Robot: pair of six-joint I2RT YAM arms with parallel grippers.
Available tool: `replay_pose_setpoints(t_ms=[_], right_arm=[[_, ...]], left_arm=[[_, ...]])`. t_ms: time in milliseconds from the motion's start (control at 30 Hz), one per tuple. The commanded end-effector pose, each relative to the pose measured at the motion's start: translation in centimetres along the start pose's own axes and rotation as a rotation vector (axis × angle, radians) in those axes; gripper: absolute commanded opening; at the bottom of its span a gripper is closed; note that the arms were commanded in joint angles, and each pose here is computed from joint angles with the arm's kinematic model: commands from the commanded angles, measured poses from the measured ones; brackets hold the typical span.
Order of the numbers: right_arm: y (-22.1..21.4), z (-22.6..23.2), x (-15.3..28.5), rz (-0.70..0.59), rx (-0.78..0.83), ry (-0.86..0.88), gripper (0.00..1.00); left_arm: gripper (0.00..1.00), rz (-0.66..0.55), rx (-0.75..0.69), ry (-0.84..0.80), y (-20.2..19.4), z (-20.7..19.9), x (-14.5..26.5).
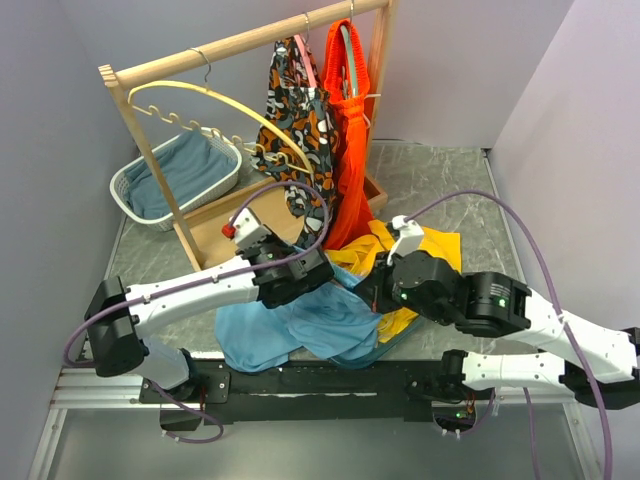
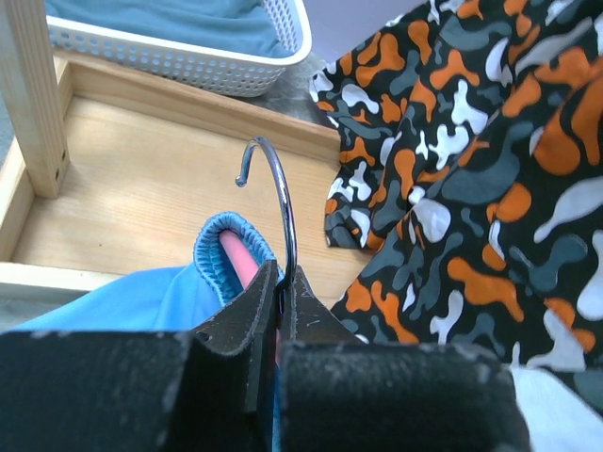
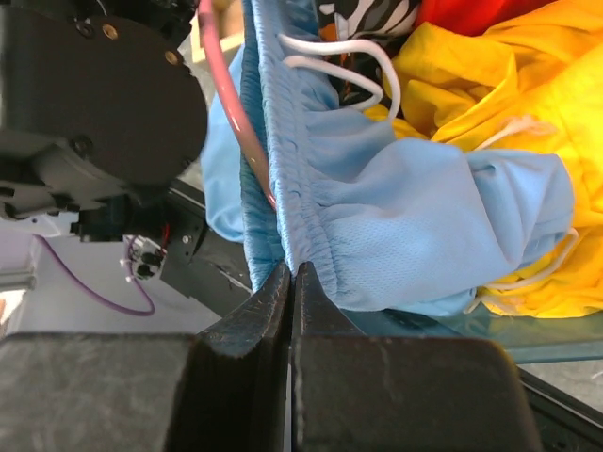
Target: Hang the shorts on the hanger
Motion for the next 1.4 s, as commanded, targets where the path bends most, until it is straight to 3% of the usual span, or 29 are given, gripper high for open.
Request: replay_pose_setpoints(t_ms=[0,133,300,500,633,700,867,967,1133,1267,1367], right_arm=[[2.1,2.3,0.8,-0.048,-0.006,0.099,0.00],[3.4,3.2,-0.2,-0.107,-0.026,0.097,0.00],[3.2,3.6,-1.8,-0.118,-0.036,0.098,0.00],[3.2,4.3,-2.6,-0.123,-0.031,0.119,0.04],[4.1,5.8,-1.6,-0.143,-0.001,0.248,0.16],[4.2,6.8,-1.0,-0.147,0.059,0.330,0.26],[4.2,7.1,0.1,-0.169,0.181,0.350,0.51],[4.3,6.5,1.1,-0.192,0.185,0.344,0.57],[1.1,6.1,0.4,-0.093,0.275,0.302,0.61],[-1.8,7.7,0.1,-0.063,0.373,0.273,0.78],[-2.7,8.5,-1.0,-0.053,0.421,0.220,0.84]], left_arm=[[0.01,0.015,-0.259,0.033,-1.2,2.2,-0.2],[0.01,0.087,-0.301,-0.017,-1.3,1.8,0.8],[0.01,0.222,-0.173,-0.178,0.4,0.9,2.2],[0.01,0.325,-0.190,-0.304,2.6,0.7,3.7],[0.01,0.348,-0.255,-0.299,3.2,0.7,4.0],[0.01,0.355,-0.259,-0.303,3.5,0.5,4.1],[0.01,0.354,-0.282,-0.297,4.4,0.7,4.2],[0.01,0.353,-0.293,-0.297,4.6,0.5,4.3],[0.01,0.352,-0.308,-0.286,4.8,0.4,4.3],[0.01,0.360,-0.307,-0.294,4.8,0.0,4.4],[0.01,0.365,-0.299,-0.301,4.9,-0.3,4.5]])
Point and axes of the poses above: each gripper's point midway between its finger pads, its own x axis back along the fingers, its own z axis along the line the jaws close on, y = z × x, the point moved 7 cm from there along x, back along the fingers, and after that the axes turned 4 degrees about x, right-handed, at the moved point
